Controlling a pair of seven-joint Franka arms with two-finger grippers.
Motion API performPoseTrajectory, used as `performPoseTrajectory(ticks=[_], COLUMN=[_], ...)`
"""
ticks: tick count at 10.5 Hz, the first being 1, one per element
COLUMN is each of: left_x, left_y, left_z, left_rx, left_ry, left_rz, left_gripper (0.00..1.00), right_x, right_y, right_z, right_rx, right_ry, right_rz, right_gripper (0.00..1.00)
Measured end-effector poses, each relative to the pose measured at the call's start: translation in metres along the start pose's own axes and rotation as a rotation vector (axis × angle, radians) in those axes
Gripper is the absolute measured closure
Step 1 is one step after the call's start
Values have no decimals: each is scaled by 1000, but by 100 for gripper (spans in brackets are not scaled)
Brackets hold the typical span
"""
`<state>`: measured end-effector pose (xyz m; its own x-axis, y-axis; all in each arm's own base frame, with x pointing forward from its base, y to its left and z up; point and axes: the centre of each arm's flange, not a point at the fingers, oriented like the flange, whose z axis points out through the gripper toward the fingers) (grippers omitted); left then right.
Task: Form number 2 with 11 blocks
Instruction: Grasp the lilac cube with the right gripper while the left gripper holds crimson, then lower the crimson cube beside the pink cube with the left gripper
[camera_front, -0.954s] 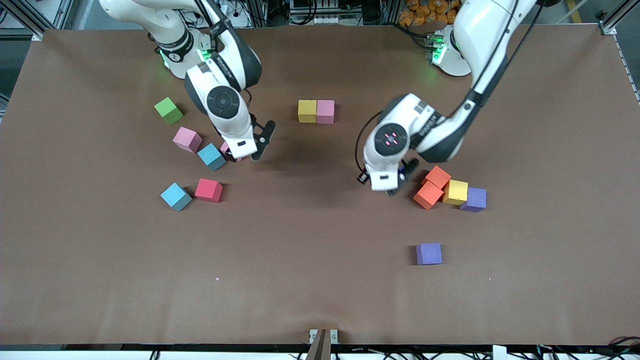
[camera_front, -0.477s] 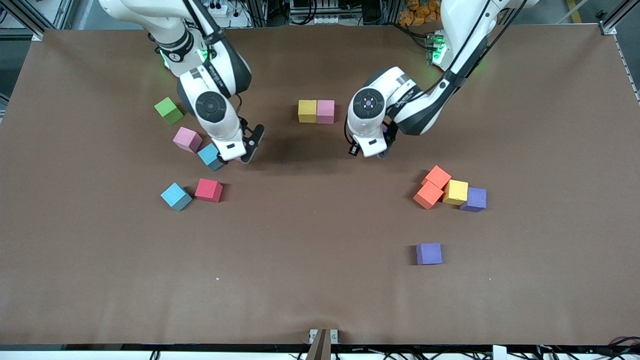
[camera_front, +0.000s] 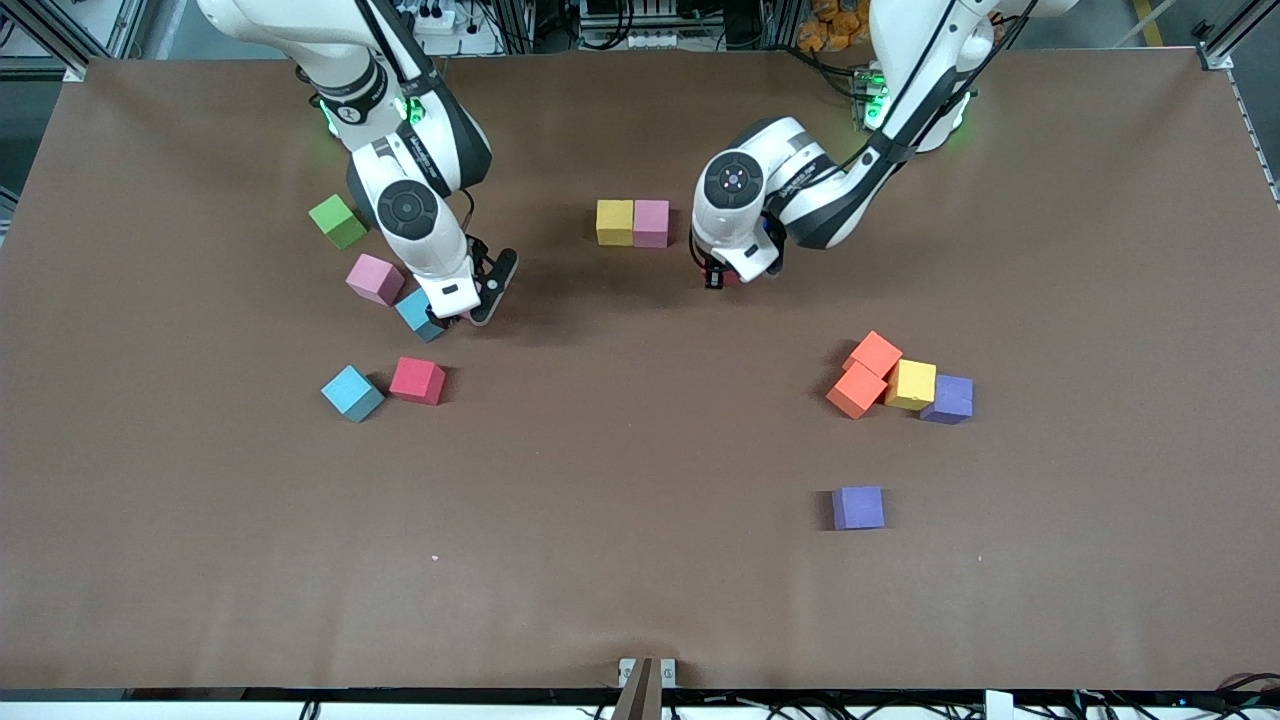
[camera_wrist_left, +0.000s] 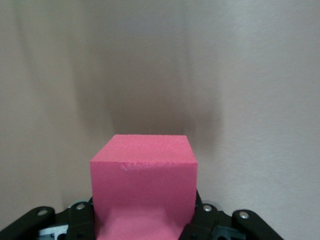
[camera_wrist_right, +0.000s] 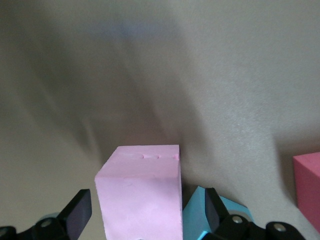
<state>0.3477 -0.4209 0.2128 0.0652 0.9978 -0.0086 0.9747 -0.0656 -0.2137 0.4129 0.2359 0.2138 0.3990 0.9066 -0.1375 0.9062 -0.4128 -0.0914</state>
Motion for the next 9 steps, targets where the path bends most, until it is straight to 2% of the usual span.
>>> performPoseTrajectory(ticks=[4, 9], left_x=[-26, -29], left_y=[-26, -55], left_z=[3, 26], left_rx=[-32, -55], left_ry=[-41, -77], left_rz=[-33, 5], left_gripper=[38, 38], right_x=[-3, -9], right_y=[-3, -7], right_z=[6, 17], right_rx=[-21, -27], right_ry=[27, 33], right_rz=[-3, -3], right_gripper=[0, 0])
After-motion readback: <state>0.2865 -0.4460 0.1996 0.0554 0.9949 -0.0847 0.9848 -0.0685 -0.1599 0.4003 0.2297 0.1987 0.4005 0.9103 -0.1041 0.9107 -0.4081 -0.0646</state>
